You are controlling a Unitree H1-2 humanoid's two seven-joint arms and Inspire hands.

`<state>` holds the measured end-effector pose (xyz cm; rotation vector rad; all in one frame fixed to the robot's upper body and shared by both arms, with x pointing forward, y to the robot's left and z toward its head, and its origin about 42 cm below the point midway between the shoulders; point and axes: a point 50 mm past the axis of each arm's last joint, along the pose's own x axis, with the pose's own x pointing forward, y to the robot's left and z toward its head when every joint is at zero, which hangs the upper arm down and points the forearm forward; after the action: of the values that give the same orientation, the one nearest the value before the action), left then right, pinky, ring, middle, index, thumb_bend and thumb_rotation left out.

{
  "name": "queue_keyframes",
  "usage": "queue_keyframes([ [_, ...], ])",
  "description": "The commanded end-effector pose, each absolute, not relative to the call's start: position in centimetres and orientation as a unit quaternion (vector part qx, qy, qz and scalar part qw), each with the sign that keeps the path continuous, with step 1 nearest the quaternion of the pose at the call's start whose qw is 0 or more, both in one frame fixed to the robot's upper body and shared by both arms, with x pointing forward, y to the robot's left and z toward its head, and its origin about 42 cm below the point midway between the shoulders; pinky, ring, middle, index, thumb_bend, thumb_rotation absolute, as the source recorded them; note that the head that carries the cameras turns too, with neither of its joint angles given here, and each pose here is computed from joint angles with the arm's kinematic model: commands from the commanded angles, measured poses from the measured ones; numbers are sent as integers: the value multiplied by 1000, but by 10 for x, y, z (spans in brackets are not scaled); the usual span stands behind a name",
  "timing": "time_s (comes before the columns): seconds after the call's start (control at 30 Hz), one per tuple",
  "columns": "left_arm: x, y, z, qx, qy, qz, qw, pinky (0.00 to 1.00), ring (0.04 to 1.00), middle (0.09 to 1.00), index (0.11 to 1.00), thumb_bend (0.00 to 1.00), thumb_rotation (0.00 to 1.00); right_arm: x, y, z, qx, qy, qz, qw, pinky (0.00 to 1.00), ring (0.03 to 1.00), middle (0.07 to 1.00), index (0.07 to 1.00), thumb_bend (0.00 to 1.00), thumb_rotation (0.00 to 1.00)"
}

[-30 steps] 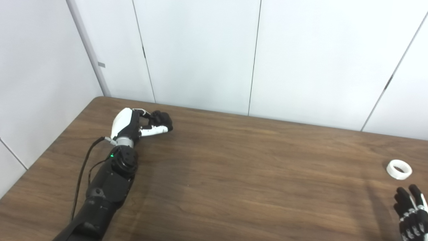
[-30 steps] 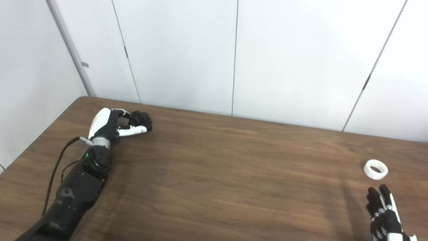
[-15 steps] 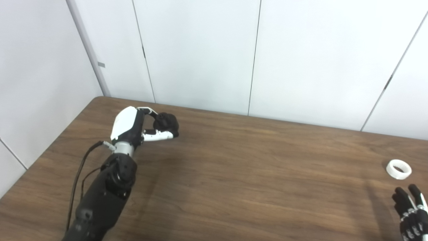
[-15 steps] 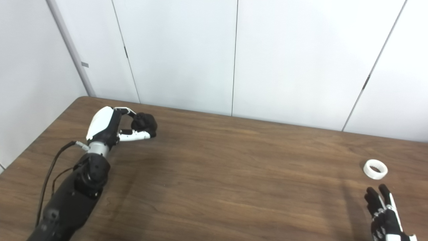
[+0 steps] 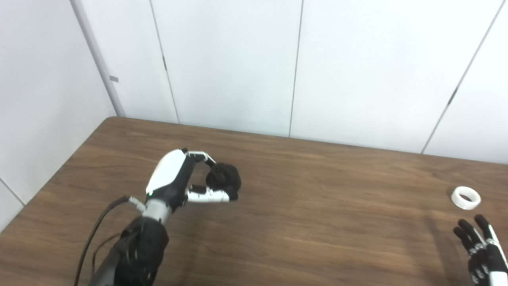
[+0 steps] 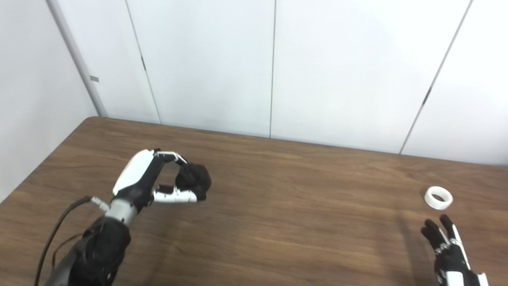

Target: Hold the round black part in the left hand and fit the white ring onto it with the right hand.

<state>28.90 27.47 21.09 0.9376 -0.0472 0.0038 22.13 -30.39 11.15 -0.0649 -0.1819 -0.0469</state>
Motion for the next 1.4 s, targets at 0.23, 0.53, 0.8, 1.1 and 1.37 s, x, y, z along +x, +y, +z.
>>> queue_keyframes([
  [0.23, 249, 236, 198, 497, -54, -36, 866, 1000, 859, 742, 483, 523, 50, 196, -277, 77, -2, -22, -36, 999, 962, 892, 907, 944, 596, 921],
  [0.53, 228, 202, 170, 508, -67, -71, 856, 1000, 855, 744, 484, 523, 50, 192, -270, 84, -12, -23, -34, 999, 959, 887, 907, 948, 583, 936],
  [0.8, 219, 186, 136, 519, -52, -104, 847, 1000, 866, 757, 485, 522, 49, 188, -262, 92, -16, -19, -34, 999, 980, 900, 903, 958, 592, 940],
  [1.1, 213, 188, 107, 515, -38, -124, 847, 1000, 856, 759, 485, 522, 48, 188, -255, 99, -12, -17, -36, 999, 977, 890, 903, 942, 576, 937],
  [1.37, 207, 186, 90, 500, -32, -134, 855, 1000, 870, 775, 486, 521, 48, 189, -255, 106, -19, -19, -36, 999, 952, 878, 900, 933, 572, 907],
])
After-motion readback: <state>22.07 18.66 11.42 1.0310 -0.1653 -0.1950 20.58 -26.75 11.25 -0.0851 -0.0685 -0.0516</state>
